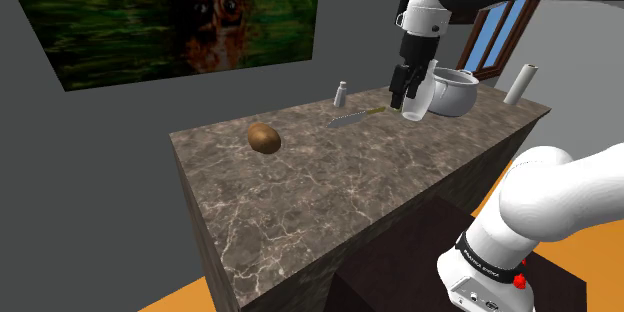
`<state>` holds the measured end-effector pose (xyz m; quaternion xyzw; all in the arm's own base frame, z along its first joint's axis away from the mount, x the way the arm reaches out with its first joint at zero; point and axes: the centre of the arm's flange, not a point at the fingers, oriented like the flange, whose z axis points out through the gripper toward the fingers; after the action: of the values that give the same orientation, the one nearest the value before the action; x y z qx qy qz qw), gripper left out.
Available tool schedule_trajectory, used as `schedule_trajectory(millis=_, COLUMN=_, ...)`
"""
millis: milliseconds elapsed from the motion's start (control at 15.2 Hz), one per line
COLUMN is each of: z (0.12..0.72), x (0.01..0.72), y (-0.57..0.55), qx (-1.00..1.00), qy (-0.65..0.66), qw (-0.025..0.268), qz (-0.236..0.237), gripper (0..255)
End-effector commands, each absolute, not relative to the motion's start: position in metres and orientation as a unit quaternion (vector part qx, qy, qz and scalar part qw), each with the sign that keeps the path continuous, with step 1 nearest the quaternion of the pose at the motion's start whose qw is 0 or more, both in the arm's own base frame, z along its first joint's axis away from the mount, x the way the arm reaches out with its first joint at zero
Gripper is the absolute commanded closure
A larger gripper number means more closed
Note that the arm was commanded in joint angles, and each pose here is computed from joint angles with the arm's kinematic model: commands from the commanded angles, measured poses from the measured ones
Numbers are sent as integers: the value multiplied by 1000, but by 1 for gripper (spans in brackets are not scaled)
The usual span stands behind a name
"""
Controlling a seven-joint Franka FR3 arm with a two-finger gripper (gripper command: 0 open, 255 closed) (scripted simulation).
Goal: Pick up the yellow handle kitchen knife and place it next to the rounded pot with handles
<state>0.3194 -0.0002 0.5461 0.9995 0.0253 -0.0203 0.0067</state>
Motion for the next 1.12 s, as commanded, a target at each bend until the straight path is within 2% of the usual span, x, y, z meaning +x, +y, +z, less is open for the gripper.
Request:
schedule_trajectory(millis=0, z=546, x=319, y=0, qx=999, qy=25, qw=7, qz=-20, gripper=0)
schedule_trajectory(millis=528, z=498, x=347, y=-89, qx=978, qy=209, qw=4, qz=-13, gripper=0)
schedule_trajectory(millis=1056, z=448, x=405, y=-160, qx=922, qy=386, qw=1, qz=-5, gripper=0)
